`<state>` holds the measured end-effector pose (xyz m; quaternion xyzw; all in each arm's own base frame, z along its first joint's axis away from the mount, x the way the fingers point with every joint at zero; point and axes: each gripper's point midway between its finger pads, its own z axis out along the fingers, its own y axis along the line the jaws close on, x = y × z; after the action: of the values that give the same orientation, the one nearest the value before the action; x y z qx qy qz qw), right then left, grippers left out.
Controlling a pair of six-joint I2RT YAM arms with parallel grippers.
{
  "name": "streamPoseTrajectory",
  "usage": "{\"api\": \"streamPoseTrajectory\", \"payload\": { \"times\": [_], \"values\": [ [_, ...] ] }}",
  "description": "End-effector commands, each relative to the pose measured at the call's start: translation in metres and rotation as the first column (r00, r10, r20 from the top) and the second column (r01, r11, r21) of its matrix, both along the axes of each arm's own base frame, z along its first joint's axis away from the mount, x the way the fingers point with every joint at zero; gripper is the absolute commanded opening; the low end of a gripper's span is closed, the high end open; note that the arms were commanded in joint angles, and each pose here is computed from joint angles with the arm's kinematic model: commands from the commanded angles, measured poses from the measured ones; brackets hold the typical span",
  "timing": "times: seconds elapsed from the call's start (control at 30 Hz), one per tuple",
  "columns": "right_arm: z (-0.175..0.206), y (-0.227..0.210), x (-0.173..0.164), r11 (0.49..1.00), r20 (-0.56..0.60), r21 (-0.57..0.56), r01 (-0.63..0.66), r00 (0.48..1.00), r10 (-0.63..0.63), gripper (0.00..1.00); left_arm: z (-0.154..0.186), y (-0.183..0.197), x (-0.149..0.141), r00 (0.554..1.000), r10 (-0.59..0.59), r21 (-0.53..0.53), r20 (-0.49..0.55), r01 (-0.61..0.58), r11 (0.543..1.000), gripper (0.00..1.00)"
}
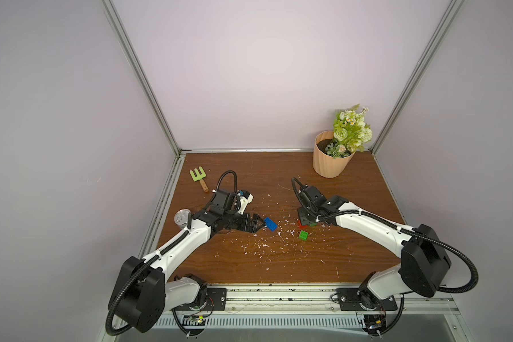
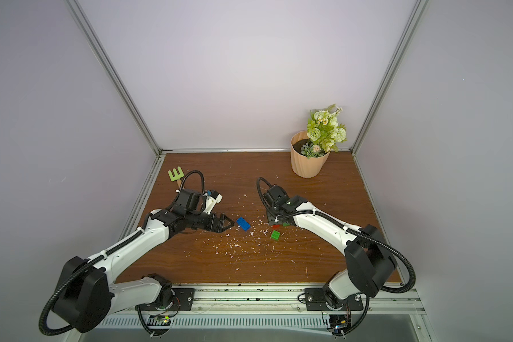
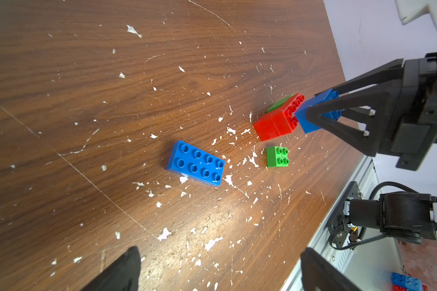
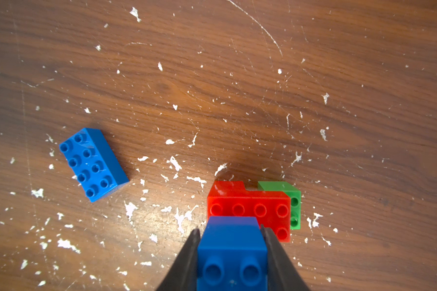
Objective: Assemble a giraffe with lego
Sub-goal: Assemble the lego brick with the lego brick.
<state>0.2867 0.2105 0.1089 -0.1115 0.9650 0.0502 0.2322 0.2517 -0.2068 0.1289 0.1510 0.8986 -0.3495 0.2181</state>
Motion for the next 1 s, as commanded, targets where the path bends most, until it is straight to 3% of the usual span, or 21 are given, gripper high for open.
{"api": "streamPoseTrajectory", "payload": {
  "times": [0.0, 0.53, 0.97],
  "values": [
    [0.000, 0.003, 0.004, 1.000, -0.005, 0.007, 0.014, 1.000, -0.014, 0.26, 0.000, 0.000, -0.004, 1.000, -0.007, 0.009, 0.005, 0.007, 1.000, 0.99],
    [-0.005, 0.005, 0.006, 1.000, -0.031, -0.008, 0.019, 0.999, -0.019, 0.26, 0.001, 0.001, -0.004, 1.000, -0.005, 0.013, 0.008, 0.005, 1.000, 1.00],
    [-0.041, -0.007, -0.015, 0.999, -0.111, -0.030, 0.045, 0.993, -0.048, 0.27, -0.001, 0.001, -0.004, 1.000, -0.004, 0.017, 0.006, 0.004, 1.000, 1.00]
  ]
}}
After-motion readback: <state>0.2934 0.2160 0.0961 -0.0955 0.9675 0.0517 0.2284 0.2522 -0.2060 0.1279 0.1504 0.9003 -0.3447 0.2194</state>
